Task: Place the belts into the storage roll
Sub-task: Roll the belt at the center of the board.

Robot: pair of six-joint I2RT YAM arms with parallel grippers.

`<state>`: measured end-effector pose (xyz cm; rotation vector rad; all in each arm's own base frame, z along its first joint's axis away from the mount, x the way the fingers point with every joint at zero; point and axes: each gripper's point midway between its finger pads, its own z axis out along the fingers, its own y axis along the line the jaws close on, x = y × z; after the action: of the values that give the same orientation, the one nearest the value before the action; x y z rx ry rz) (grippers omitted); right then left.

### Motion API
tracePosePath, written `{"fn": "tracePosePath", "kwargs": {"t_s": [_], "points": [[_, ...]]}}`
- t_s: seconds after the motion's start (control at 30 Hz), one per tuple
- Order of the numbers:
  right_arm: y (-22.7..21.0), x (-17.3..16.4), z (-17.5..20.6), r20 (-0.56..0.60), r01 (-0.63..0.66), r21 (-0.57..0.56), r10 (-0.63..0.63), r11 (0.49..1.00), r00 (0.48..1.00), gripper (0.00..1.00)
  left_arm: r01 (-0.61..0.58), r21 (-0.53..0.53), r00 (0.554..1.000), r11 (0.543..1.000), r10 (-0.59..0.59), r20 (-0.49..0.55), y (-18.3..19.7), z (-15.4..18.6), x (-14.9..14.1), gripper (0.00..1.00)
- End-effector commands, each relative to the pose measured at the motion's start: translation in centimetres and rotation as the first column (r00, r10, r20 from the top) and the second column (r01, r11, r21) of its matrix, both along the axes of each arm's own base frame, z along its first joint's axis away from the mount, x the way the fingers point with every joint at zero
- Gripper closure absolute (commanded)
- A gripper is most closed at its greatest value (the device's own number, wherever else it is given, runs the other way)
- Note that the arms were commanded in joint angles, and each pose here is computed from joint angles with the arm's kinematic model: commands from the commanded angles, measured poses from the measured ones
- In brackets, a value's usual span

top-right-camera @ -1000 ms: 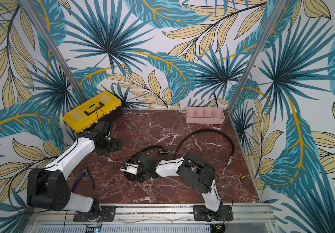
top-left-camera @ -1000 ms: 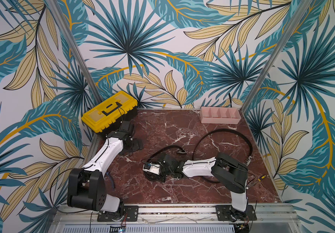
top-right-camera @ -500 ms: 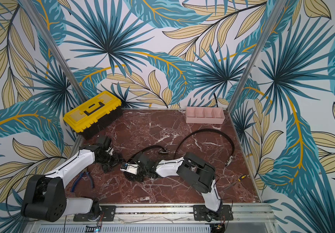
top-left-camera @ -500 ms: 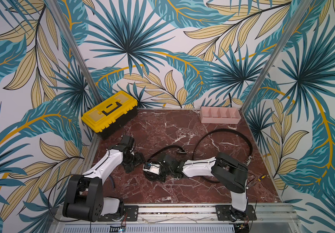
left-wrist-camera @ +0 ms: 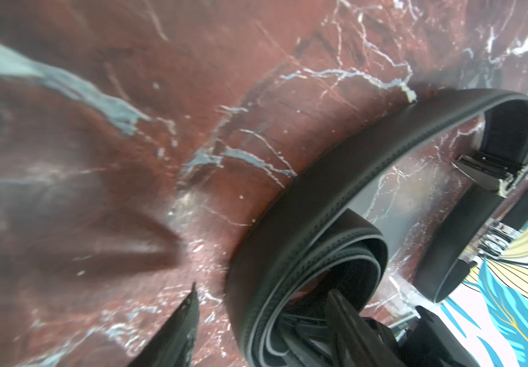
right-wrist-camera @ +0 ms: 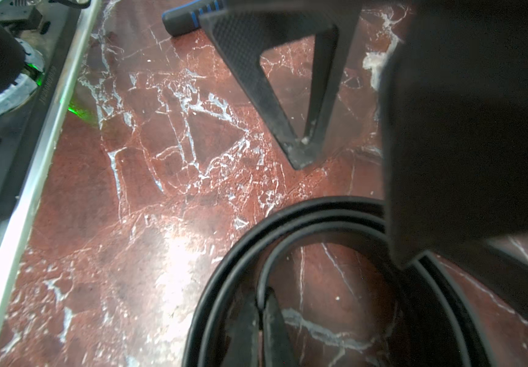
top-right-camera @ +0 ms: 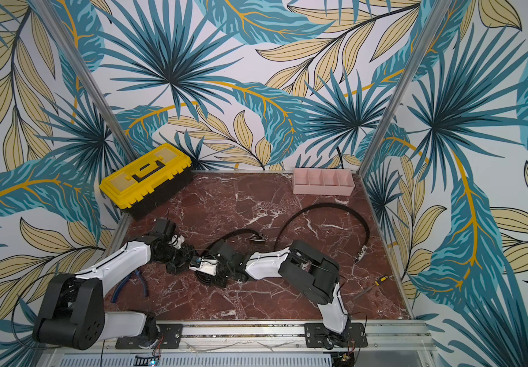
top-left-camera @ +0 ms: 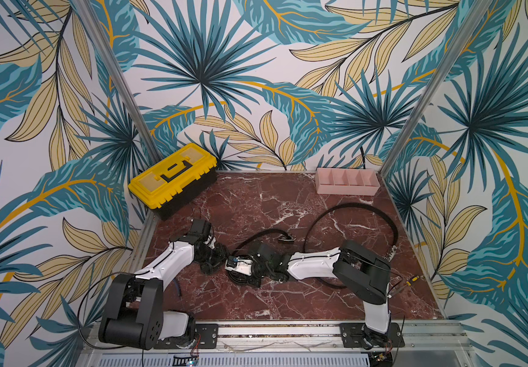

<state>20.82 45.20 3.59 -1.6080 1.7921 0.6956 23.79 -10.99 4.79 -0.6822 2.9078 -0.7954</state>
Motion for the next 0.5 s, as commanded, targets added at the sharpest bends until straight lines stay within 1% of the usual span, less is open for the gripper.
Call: {"fn": "tracePosePath", "kwargs": {"t_s": [0.0, 0.1, 0.2, 0.27, 0.3, 0.33, 0.47], "points": [[-1.0, -0.9, -1.1, -0.037, 0.001, -0.041, -0.003, 0.999, 0.999, 1.0, 0.044, -0.027, 0.999, 0.999, -0.044, -0.012, -0.7, -0.9, -0.4, 0.45], [-1.0, -1.1, -0.9, -0.041, -0.009, -0.038, 0.007, 0.999, 0.999, 1.0, 0.073, -0.012, 0.997, 0.997, -0.073, -0.031, -1.0, -1.6, -0.6, 0.47], [-0.9, -1.1, -0.7, -0.042, -0.012, -0.029, 0.011, 0.999, 0.999, 1.0, 0.088, 0.003, 0.995, 0.996, -0.088, -0.048, -1.1, -2.1, -0.6, 0.56], [-0.8, -1.2, -0.6, -0.044, -0.015, -0.026, 0.014, 1.0, 0.999, 1.0, 0.097, 0.018, 0.994, 0.995, -0.096, -0.051, -1.1, -2.3, -0.4, 0.56], [-0.8, -1.2, -0.6, -0.045, -0.015, -0.027, 0.014, 1.0, 0.999, 1.0, 0.101, 0.024, 0.994, 0.995, -0.1, -0.049, -1.1, -2.4, -0.3, 0.58], [-0.8, -1.2, -0.6, -0.049, -0.015, -0.027, 0.014, 1.0, 0.999, 1.0, 0.107, 0.031, 0.993, 0.994, -0.106, -0.049, -1.1, -2.5, -0.1, 0.62], [-0.8, -1.3, -0.7, -0.064, -0.009, -0.025, 0.007, 1.0, 0.998, 1.0, 0.129, 0.043, 0.991, 0.991, -0.127, -0.047, -1.2, -2.6, 0.5, 0.84]]}}
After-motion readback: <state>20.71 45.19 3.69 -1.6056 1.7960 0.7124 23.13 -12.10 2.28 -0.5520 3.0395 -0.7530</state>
